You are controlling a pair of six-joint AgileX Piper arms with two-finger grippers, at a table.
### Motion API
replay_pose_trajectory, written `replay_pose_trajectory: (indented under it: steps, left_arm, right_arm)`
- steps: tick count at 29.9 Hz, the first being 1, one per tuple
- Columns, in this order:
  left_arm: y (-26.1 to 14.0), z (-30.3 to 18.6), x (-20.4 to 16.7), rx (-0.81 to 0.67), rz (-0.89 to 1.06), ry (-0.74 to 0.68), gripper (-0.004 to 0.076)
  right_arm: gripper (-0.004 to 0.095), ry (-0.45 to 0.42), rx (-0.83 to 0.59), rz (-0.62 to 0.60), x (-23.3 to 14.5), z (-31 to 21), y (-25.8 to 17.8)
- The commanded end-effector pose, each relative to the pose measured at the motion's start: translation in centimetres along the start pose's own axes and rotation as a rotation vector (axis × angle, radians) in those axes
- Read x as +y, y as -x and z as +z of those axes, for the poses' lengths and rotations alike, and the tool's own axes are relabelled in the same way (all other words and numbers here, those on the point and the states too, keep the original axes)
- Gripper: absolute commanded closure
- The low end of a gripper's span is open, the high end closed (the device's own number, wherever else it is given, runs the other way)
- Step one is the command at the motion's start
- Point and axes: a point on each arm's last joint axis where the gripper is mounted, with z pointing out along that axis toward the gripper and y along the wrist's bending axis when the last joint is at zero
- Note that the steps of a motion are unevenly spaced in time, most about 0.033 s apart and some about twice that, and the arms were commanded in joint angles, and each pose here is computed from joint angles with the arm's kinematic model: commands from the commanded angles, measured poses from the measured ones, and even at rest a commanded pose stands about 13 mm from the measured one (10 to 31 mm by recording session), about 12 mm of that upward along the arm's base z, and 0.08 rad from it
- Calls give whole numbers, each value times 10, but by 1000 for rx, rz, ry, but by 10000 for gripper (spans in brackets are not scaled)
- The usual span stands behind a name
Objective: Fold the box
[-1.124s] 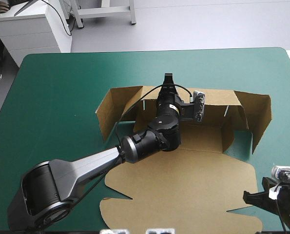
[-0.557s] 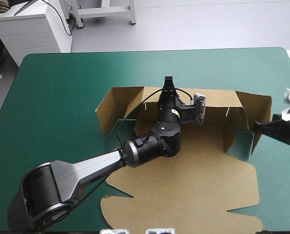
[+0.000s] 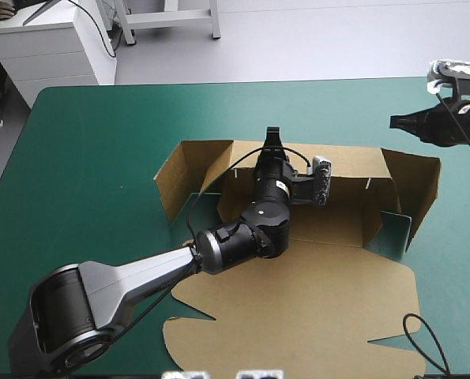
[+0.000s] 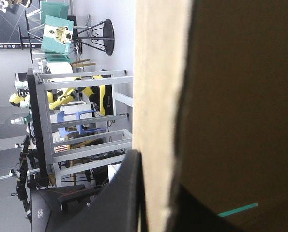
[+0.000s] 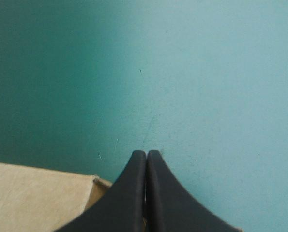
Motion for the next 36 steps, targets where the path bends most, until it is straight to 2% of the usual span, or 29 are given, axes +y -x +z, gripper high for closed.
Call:
replay_pose_trajectory:
  steps: [1, 11, 19, 30, 36]
  left_arm:
    - [1, -14, 10, -50, -89, -15, 731]
    - [2, -14, 11, -60, -87, -13, 731]
    - [2, -14, 11, -65, -87, -13, 731]
    - [2, -14, 11, -65, -87, -13, 731]
    - [2, -14, 11, -65, -87, -13, 731]
  right_arm:
    - [922, 19, -11, -15, -1, 6, 18]
    - [922, 42, 130, -51, -8, 38, 14]
    - [922, 2, 226, -95, -13, 40, 1]
    - [922, -4, 214, -121, -9, 25, -17]
    - [922, -10, 223, -89, -20, 17, -36]
